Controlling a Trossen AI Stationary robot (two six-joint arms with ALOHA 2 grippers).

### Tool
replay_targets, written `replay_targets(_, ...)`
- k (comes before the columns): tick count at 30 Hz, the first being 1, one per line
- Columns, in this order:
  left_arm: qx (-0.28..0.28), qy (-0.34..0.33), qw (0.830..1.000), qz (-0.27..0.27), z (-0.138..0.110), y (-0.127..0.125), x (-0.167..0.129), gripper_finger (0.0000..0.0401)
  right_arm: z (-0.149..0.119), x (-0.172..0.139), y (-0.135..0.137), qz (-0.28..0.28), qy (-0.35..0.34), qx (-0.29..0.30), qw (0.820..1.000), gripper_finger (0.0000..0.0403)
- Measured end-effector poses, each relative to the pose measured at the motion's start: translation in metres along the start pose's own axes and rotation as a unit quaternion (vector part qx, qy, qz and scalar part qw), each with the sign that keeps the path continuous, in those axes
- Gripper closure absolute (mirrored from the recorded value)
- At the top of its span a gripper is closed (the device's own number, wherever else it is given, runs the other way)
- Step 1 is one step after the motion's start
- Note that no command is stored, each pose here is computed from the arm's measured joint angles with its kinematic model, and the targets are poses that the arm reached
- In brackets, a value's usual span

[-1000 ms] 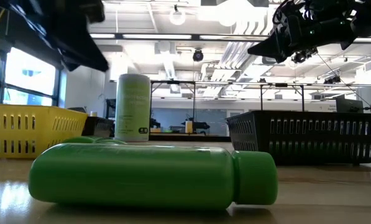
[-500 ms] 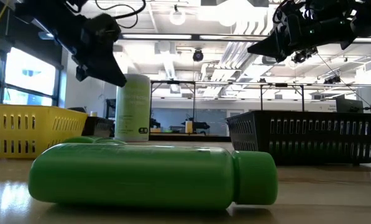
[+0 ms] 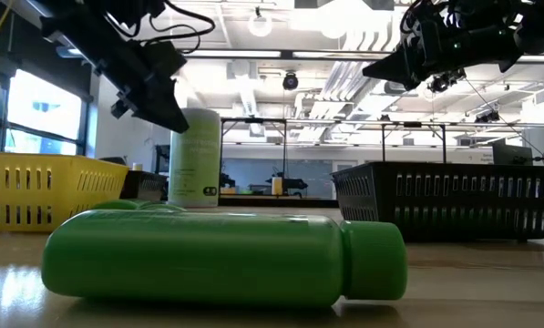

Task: Pick & Place Travel size toiletries
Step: Put the green shampoo into the bottom right black bin

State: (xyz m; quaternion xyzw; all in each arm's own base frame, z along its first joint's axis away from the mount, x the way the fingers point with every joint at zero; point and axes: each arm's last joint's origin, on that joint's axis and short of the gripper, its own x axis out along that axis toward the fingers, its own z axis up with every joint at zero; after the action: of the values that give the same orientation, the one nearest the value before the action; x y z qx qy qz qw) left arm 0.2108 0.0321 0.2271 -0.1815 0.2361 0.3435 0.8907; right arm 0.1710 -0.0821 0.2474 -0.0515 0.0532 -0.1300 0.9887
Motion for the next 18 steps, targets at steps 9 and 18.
replay_targets(9,0.06,-0.003,0.998,-0.025,0.011,0.011,0.008,0.0338,0.0,0.0,0.0,0.0,0.0,0.0,1.0,0.04)
replay_targets(18,0.114,-0.066,0.988,-0.081,0.033,0.02,0.013,0.0338,0.001,0.0,0.0,-0.001,-0.003,-0.001,1.0,0.0401)
